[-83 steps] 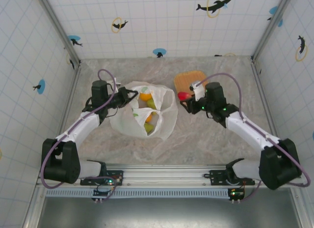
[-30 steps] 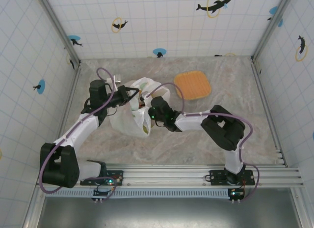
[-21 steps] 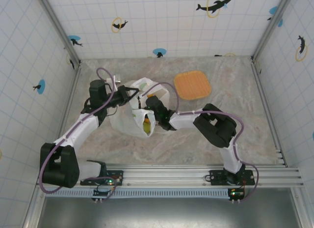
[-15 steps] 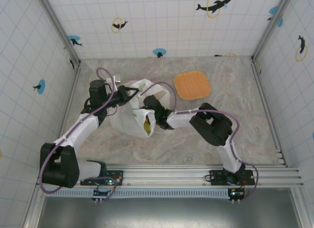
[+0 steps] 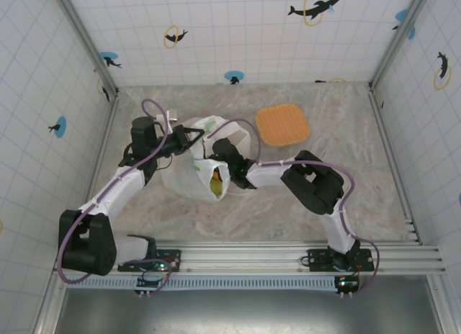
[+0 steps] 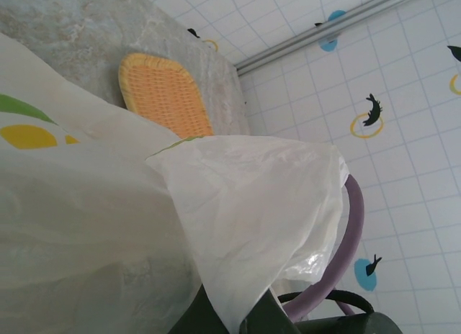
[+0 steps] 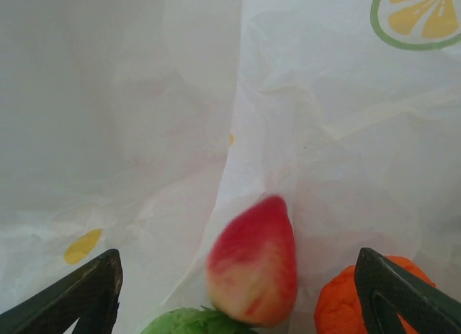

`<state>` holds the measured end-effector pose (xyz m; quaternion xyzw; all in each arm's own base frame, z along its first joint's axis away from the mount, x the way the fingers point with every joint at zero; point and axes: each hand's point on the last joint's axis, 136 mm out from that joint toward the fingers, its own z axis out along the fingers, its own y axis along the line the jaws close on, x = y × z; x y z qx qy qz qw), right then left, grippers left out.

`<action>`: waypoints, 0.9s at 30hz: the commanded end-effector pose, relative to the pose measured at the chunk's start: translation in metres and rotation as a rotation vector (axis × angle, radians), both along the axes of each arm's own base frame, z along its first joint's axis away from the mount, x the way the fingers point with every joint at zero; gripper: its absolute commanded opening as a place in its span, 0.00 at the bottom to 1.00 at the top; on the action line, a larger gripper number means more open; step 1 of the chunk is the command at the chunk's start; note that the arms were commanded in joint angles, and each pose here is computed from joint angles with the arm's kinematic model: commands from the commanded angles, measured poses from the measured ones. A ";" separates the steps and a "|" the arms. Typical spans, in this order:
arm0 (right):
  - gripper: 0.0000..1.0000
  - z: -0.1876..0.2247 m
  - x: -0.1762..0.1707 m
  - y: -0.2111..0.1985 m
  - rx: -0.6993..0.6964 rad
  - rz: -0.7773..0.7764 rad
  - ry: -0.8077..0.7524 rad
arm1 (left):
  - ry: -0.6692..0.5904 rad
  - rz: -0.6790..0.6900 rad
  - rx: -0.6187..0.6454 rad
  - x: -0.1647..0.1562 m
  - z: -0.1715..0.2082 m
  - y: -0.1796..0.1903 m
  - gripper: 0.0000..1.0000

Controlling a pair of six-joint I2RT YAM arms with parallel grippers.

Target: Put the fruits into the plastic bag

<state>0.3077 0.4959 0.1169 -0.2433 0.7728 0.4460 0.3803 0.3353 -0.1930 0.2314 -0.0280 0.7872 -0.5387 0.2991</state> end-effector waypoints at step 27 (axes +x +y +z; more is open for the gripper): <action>0.83 0.013 -0.044 -0.116 -0.230 0.069 -0.153 | -0.005 0.014 0.023 0.000 -0.003 0.001 0.00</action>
